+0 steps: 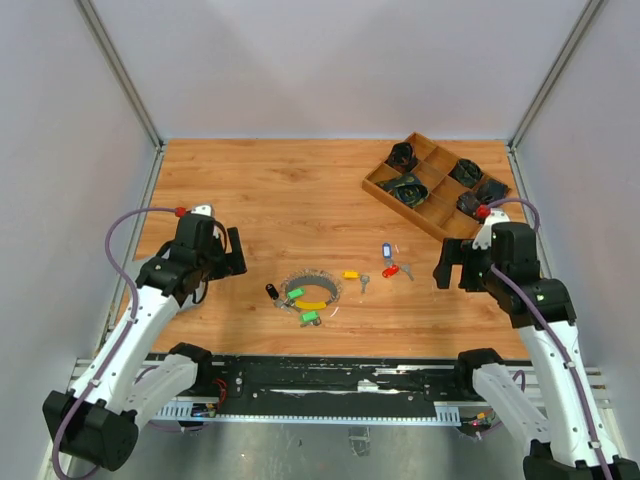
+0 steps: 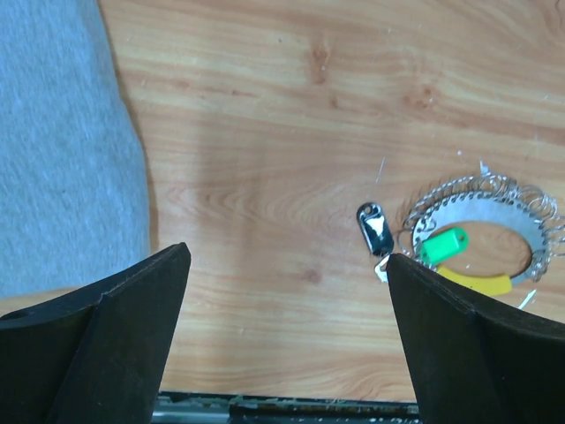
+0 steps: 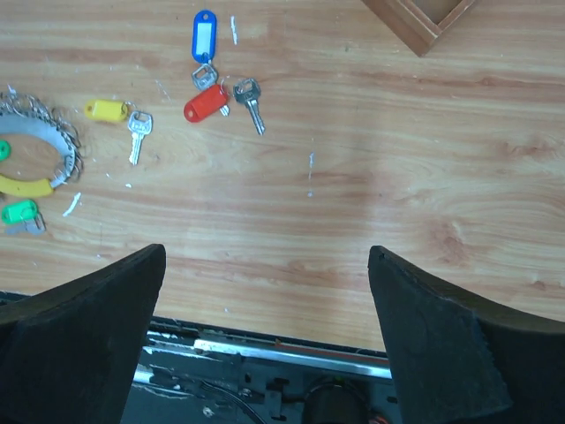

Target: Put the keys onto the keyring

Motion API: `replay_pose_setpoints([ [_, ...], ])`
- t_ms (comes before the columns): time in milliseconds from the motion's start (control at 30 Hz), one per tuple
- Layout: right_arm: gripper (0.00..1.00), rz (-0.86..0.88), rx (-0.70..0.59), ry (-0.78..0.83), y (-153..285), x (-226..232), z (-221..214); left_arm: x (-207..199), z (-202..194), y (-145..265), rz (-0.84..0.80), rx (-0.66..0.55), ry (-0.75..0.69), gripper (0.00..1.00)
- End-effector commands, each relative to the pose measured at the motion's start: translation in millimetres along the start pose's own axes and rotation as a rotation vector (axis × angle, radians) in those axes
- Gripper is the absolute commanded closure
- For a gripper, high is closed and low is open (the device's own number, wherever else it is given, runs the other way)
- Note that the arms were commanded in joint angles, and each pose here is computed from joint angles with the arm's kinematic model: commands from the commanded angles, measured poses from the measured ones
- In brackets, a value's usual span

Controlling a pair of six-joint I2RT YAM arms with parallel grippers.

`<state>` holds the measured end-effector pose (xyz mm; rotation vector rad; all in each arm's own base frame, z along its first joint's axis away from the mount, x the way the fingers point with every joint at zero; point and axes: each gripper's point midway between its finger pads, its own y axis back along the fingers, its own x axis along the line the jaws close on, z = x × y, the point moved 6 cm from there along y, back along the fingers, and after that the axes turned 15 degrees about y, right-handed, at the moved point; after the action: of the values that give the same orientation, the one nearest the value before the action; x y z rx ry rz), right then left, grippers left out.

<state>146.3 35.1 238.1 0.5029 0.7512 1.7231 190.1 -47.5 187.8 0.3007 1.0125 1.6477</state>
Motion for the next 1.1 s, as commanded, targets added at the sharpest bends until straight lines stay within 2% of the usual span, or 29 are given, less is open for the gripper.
replay_pose_setpoints([
  [0, 0.02, -0.011, -0.058, -0.109, -14, -3, 15, -17, 29, -1, -0.064, -0.123, 0.054, 0.01],
  [333, 0.02, -0.023, -0.032, -0.183, -30, -6, 22, -23, 44, 2, -0.102, -0.209, 0.091, 0.01],
  [500, 0.02, 0.074, -0.014, -0.146, -35, 2, 25, -27, 48, 8, -0.136, -0.228, 0.105, 0.00],
  [700, 0.01, 0.077, 0.067, -0.137, -43, 0, 23, -30, 55, 9, -0.138, -0.250, 0.105, 0.00],
  [867, 0.01, 0.072, 0.130, -0.074, -53, 3, 18, -32, 55, 7, -0.143, -0.230, 0.090, 0.01],
  [1067, 0.01, 0.120, 0.188, 0.085, -69, 42, 21, -27, 61, 16, -0.118, -0.277, 0.052, 0.02],
])
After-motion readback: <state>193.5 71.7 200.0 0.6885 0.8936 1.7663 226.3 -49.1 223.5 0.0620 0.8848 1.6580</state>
